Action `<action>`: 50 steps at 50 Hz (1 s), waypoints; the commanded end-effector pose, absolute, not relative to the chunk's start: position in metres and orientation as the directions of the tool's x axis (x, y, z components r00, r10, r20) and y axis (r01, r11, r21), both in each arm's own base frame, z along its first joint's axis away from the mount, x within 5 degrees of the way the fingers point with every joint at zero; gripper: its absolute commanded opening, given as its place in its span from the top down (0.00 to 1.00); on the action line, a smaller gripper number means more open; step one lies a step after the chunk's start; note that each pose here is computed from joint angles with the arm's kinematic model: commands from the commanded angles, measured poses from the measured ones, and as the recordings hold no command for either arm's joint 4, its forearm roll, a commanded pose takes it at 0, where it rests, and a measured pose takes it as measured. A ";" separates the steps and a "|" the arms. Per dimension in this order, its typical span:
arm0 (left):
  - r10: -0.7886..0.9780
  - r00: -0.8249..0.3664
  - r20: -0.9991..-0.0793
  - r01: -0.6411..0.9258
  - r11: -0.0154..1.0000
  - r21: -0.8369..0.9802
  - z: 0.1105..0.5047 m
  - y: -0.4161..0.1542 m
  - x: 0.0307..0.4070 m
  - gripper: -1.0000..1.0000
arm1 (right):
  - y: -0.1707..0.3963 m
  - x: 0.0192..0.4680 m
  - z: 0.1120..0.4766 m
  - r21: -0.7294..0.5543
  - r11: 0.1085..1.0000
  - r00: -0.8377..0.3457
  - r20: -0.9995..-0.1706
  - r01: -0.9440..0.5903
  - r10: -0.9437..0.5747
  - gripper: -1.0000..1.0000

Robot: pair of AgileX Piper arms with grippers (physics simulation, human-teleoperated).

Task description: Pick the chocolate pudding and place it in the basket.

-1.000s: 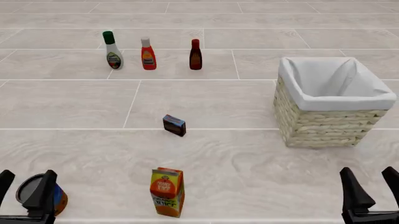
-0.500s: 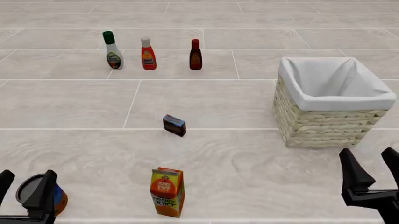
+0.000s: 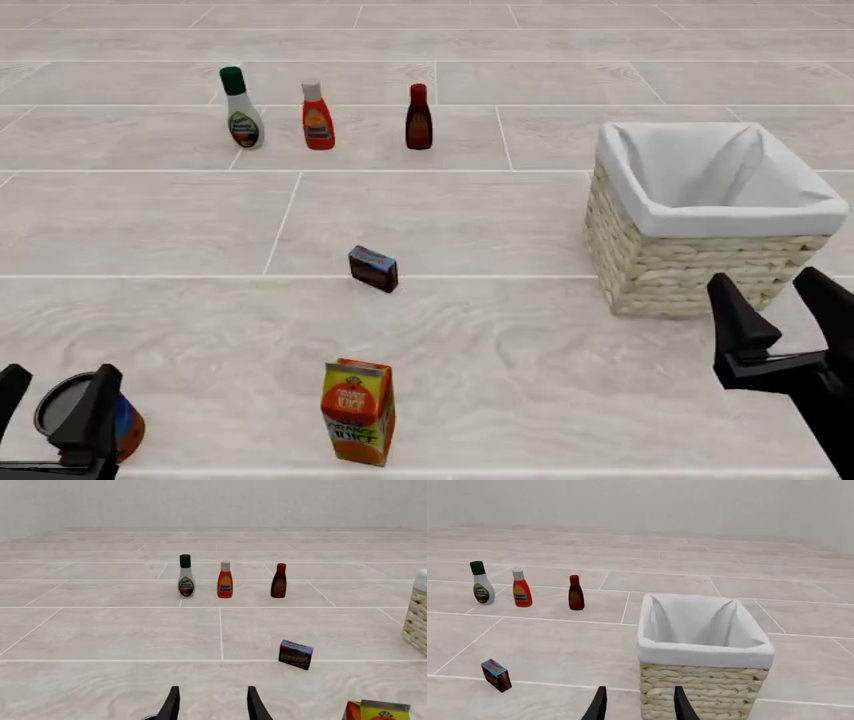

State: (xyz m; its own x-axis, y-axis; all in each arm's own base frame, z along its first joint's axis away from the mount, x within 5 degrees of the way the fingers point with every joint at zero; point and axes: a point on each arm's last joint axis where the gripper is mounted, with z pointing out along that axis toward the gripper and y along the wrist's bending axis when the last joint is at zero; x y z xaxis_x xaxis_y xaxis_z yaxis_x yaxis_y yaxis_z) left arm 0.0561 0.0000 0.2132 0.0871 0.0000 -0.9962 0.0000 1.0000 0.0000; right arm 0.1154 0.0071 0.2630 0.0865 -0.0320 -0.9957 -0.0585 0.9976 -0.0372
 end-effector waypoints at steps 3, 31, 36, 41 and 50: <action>0.000 0.087 -0.996 0.000 1.000 0.000 0.213 0.000 0.056 0.00 | 0.016 0.134 0.276 -0.030 0.993 0.084 -0.996 -0.112 -0.021 0.00; 0.000 0.087 -0.996 0.000 1.000 0.000 0.213 0.000 0.056 0.00 | 0.035 0.174 0.305 -0.004 0.980 0.061 -0.998 -0.198 0.008 0.00; 0.000 0.087 -0.996 0.000 1.000 0.000 0.213 0.000 0.056 0.00 | 0.044 0.186 0.311 0.003 0.973 0.041 -0.999 -0.230 0.012 0.00; 0.000 0.087 -0.996 0.000 1.000 0.000 0.213 0.000 0.056 0.00 | 0.049 0.196 0.317 0.011 0.970 0.031 -0.999 -0.244 0.019 0.00; 0.000 0.087 -0.996 0.000 1.000 0.000 0.213 0.000 0.056 0.00 | 0.059 0.211 0.321 0.024 0.962 0.012 -1.000 -0.272 0.029 0.00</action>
